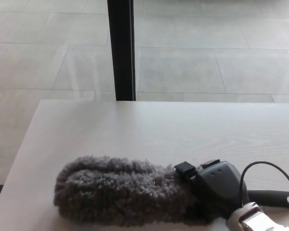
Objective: The robot uses its right hand to pick up the duster kept in the middle of the desk and use it to wipe the desk by swiping its surface twice
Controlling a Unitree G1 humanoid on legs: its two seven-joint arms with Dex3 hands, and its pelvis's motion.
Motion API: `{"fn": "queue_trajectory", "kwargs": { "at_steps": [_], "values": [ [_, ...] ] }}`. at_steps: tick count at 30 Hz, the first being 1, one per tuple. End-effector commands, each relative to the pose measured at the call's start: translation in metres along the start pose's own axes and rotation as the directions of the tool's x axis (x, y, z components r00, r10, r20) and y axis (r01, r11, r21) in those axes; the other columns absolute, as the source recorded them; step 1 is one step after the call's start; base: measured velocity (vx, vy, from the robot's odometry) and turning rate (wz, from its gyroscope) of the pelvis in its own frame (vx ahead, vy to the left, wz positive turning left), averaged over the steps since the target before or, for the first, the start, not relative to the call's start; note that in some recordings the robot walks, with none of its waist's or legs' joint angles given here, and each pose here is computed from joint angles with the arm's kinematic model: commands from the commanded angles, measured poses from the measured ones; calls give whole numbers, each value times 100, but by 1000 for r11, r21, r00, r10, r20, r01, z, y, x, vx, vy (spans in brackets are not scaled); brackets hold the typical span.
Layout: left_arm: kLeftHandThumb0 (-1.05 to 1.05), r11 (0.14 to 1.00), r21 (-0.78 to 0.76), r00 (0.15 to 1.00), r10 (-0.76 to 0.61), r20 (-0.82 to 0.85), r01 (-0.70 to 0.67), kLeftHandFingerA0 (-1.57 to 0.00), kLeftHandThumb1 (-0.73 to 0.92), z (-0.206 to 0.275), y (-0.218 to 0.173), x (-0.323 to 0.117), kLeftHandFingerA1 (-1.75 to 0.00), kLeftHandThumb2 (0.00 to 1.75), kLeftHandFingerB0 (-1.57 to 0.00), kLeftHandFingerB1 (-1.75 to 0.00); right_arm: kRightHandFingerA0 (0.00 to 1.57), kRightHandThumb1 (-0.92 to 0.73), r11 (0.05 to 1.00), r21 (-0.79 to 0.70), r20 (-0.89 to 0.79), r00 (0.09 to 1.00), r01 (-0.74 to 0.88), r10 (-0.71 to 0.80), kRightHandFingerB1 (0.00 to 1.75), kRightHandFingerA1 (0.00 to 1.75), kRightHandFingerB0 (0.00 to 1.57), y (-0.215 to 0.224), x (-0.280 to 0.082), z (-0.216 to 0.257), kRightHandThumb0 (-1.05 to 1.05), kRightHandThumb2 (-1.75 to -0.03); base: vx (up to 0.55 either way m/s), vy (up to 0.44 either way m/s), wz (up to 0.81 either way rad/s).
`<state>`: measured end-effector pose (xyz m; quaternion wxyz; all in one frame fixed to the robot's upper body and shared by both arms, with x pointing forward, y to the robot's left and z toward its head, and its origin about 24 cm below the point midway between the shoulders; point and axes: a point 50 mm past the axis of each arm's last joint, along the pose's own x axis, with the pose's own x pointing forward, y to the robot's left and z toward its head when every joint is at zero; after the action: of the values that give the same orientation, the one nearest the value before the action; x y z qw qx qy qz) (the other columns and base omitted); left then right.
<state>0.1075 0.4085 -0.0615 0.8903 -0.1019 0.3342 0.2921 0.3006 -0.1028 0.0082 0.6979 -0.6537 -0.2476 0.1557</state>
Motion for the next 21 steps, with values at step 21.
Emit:
{"fn": "queue_trajectory", "kwargs": {
  "at_steps": [21],
  "values": [
    [-46, 1000, 12, 1000, 17, 4, -17, -62, 74, 2, 13, -5, -57, 62, -50, -49, 89, -73, 997, -26, -53, 996, -74, 73, 109, 175, 75, -10, -9, -30, -35, -78, 0, 0, 0]
  ]
}}
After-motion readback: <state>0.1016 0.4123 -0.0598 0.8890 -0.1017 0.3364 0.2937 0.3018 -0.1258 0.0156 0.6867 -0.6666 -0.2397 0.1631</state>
